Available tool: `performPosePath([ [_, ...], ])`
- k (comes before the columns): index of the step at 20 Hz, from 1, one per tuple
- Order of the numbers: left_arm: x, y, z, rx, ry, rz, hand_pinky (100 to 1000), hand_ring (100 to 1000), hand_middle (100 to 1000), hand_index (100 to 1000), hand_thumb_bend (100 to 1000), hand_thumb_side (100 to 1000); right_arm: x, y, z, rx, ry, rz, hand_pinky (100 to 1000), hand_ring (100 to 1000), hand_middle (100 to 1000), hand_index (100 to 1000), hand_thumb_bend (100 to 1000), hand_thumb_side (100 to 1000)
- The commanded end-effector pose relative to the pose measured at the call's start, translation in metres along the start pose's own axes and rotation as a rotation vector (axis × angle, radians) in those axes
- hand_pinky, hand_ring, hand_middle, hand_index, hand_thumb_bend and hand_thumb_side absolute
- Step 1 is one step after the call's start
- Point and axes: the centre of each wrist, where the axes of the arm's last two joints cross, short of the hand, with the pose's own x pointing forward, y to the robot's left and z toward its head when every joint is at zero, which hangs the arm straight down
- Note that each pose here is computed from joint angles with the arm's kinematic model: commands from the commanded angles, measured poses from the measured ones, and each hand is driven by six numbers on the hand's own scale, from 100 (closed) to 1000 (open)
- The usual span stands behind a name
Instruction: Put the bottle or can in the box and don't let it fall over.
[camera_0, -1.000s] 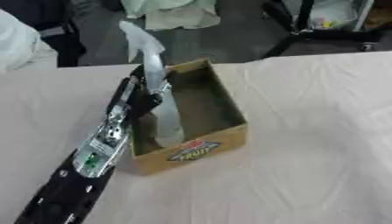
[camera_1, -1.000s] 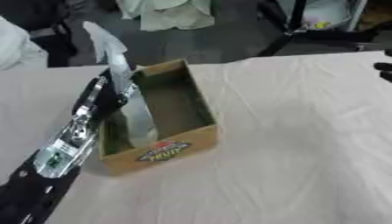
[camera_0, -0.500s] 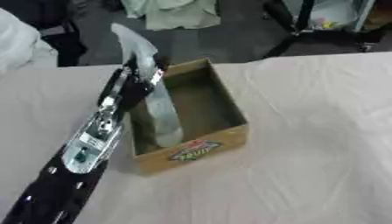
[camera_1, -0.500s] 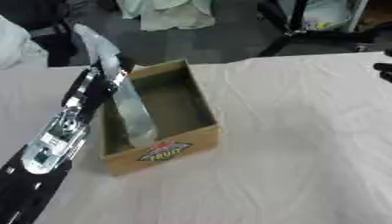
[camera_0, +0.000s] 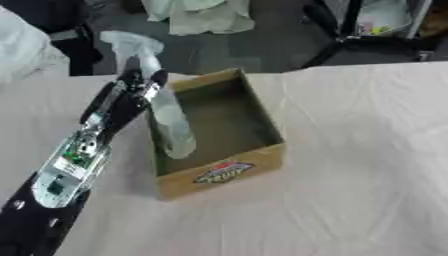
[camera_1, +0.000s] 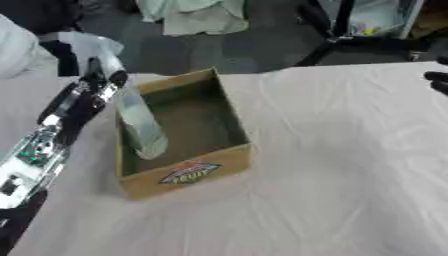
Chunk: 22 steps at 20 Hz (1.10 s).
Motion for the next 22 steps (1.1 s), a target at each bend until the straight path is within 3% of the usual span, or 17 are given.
performPosePath([
  [1,0.001,0.013,-0.001,-0.026,0.023,-0.030,1000,968,919,819,370,791,0.014,-0.008,-0.005,-0.005,-0.037,0.019,885,749,799,844,100,822],
  [10,-0.003,0.031,0.013,0.047,0.024,-0.077,1000,963,911,812,354,798,0.014,-0.011,-0.004,-0.012,-0.035,0.028,885,749,800,844,100,828],
  [11,-0.002,0.035,0.016,0.067,0.017,-0.085,1000,962,910,813,314,878,0.014,-0.012,-0.003,-0.014,-0.035,0.029,885,750,800,844,100,834],
  [12,-0.001,0.040,0.020,0.084,0.010,-0.092,1000,962,910,813,343,804,0.014,-0.012,-0.003,-0.016,-0.036,0.030,885,750,800,844,100,827],
  [22,-0.006,0.078,0.066,0.181,0.012,-0.163,1000,964,915,827,245,859,0.013,-0.022,0.000,-0.042,-0.033,0.040,884,750,800,843,100,816],
])
